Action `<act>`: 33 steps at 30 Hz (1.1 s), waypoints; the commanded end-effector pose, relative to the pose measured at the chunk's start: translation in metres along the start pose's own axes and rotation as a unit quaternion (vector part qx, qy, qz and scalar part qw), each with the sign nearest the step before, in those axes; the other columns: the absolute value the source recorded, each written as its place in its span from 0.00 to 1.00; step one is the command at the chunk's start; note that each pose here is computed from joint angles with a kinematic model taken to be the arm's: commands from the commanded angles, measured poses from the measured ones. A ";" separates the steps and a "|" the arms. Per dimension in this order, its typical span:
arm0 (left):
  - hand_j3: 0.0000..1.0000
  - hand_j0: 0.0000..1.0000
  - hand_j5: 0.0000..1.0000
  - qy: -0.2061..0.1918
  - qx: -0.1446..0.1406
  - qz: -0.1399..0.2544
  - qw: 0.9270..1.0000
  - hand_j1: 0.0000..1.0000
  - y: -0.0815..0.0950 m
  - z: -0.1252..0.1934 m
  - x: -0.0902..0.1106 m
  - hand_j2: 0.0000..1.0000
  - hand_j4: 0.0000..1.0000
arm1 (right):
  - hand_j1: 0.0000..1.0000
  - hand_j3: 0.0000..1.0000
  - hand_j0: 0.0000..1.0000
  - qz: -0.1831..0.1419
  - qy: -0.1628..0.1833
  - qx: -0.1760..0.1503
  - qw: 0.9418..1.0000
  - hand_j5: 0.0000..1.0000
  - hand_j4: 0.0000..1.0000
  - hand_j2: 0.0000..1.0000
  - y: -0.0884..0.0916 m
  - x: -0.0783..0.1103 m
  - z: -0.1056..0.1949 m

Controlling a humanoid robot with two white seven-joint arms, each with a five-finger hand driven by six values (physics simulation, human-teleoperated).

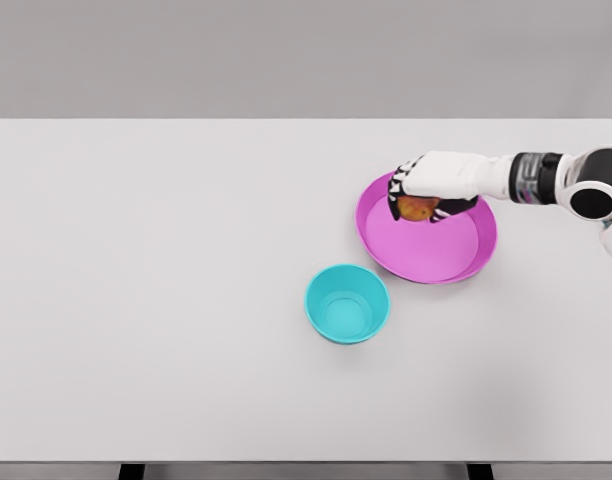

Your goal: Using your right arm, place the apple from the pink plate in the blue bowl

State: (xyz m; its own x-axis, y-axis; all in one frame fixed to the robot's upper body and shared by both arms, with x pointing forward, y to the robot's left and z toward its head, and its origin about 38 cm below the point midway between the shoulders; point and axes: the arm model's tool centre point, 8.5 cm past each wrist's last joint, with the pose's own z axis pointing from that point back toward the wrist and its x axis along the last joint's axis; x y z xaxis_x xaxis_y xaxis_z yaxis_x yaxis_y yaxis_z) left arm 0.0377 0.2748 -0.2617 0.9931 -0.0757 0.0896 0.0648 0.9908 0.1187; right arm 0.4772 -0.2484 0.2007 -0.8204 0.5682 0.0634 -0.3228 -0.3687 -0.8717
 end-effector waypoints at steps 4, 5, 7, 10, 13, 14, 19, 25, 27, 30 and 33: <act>1.00 1.00 1.00 0.000 0.000 -0.001 1.000 1.00 0.000 0.000 0.000 1.00 1.00 | 0.46 0.46 0.46 0.020 -0.015 -0.010 1.000 0.46 0.46 0.46 -0.010 0.013 0.001; 1.00 1.00 1.00 0.000 0.000 0.000 1.000 1.00 0.000 0.000 0.000 1.00 1.00 | 0.46 0.46 0.46 0.025 -0.013 -0.007 1.000 0.46 0.46 0.46 -0.009 0.014 0.007; 1.00 1.00 1.00 0.000 0.000 0.000 1.000 1.00 0.000 0.000 0.000 1.00 1.00 | 0.46 0.46 0.46 0.038 -0.019 -0.009 0.999 0.46 0.46 0.46 -0.012 0.020 0.011; 1.00 1.00 1.00 0.000 0.000 0.000 1.000 1.00 0.000 0.000 0.000 1.00 1.00 | 0.46 0.46 0.46 0.045 -0.025 -0.010 0.999 0.46 0.46 0.46 -0.013 0.026 0.012; 1.00 1.00 1.00 0.000 0.000 0.000 1.000 1.00 0.000 0.000 0.000 1.00 1.00 | 0.46 0.46 0.46 0.045 -0.024 -0.009 0.999 0.46 0.46 0.46 -0.012 0.026 0.014; 1.00 1.00 1.00 0.000 0.000 0.000 1.000 1.00 0.000 0.000 0.000 1.00 1.00 | 0.46 0.46 0.46 0.044 -0.025 -0.008 0.999 0.46 0.46 0.46 -0.010 0.026 0.013; 1.00 1.00 1.00 0.000 0.000 0.000 1.000 1.00 0.000 0.000 0.000 1.00 1.00 | 0.47 0.47 0.47 0.065 -0.049 -0.008 0.997 0.47 0.47 0.47 -0.009 0.048 0.015; 1.00 1.00 1.00 0.000 0.000 0.000 1.000 1.00 0.000 0.000 0.000 1.00 1.00 | 0.47 0.47 0.47 0.093 -0.065 -0.017 0.993 0.47 0.47 0.47 -0.019 0.065 0.020; 1.00 1.00 1.00 0.000 0.000 0.000 1.000 1.00 0.000 0.000 0.000 1.00 1.00 | 0.47 0.47 0.47 0.103 -0.073 -0.019 0.992 0.47 0.47 0.47 -0.023 0.072 0.022; 1.00 1.00 1.00 0.000 0.000 0.000 1.000 1.00 0.000 0.000 0.000 1.00 1.00 | 0.47 0.47 0.47 0.118 -0.088 -0.022 0.989 0.47 0.47 0.47 -0.023 0.087 0.024; 1.00 1.00 1.00 0.000 0.000 0.000 1.000 1.00 0.000 0.000 0.000 1.00 1.00 | 0.47 0.47 0.47 0.119 -0.096 -0.022 0.988 0.47 0.47 0.47 -0.020 0.094 0.022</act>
State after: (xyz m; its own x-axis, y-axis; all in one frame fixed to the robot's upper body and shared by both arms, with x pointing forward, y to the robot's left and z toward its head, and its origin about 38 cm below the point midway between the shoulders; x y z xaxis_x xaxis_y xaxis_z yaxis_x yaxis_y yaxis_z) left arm 0.0377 0.2748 -0.2617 0.9931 -0.0757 0.0896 0.0648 0.9908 0.1187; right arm 0.4002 -0.2077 0.2312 -0.9423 0.3306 -0.0526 -0.1064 -0.4447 -0.8893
